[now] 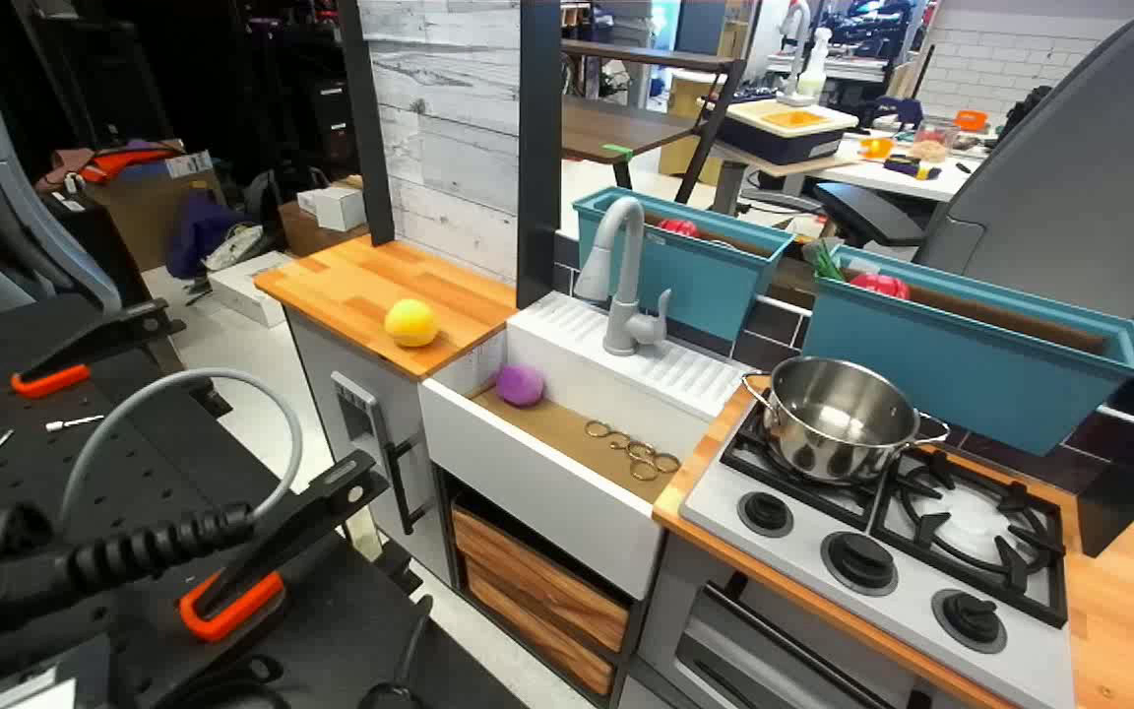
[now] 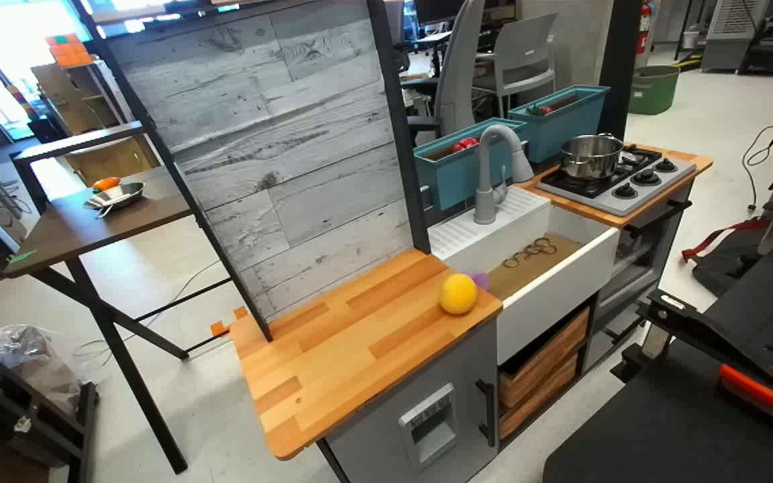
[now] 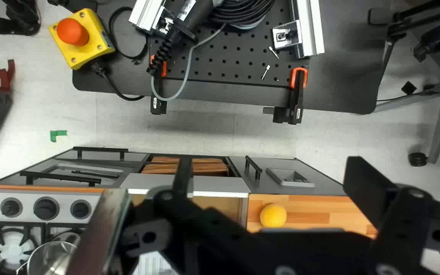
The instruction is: Move the yellow ball to the left
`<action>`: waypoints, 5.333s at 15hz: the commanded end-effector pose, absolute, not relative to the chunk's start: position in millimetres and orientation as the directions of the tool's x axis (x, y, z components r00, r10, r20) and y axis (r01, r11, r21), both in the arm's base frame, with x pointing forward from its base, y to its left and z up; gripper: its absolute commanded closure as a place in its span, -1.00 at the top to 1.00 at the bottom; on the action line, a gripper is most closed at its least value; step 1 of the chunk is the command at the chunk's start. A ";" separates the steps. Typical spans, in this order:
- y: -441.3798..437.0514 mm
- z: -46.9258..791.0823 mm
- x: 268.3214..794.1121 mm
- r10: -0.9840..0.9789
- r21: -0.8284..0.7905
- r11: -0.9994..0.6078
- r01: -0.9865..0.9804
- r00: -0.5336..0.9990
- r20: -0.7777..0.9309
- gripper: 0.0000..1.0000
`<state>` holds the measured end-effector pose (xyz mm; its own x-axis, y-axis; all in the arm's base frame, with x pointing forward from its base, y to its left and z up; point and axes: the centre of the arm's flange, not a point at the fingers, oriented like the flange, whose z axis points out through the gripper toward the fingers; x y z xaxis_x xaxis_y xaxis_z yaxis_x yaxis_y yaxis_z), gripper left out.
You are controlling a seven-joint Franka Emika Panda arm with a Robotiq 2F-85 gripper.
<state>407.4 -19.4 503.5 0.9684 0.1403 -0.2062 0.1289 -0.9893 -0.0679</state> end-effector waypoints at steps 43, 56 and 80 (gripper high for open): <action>198.6 24.0 601.8 -0.238 0.128 -0.961 -0.244 0.970 0.057 1.00; 200.2 -26.3 626.3 -0.340 0.132 -0.931 -0.341 0.940 0.026 0.16; 277.2 -35.3 684.4 -0.423 -0.170 -0.853 -0.494 0.844 -0.331 -1.00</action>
<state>661.2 255.8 -2.5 0.8436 -0.4342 -0.3159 -0.5064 -0.8390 -0.1992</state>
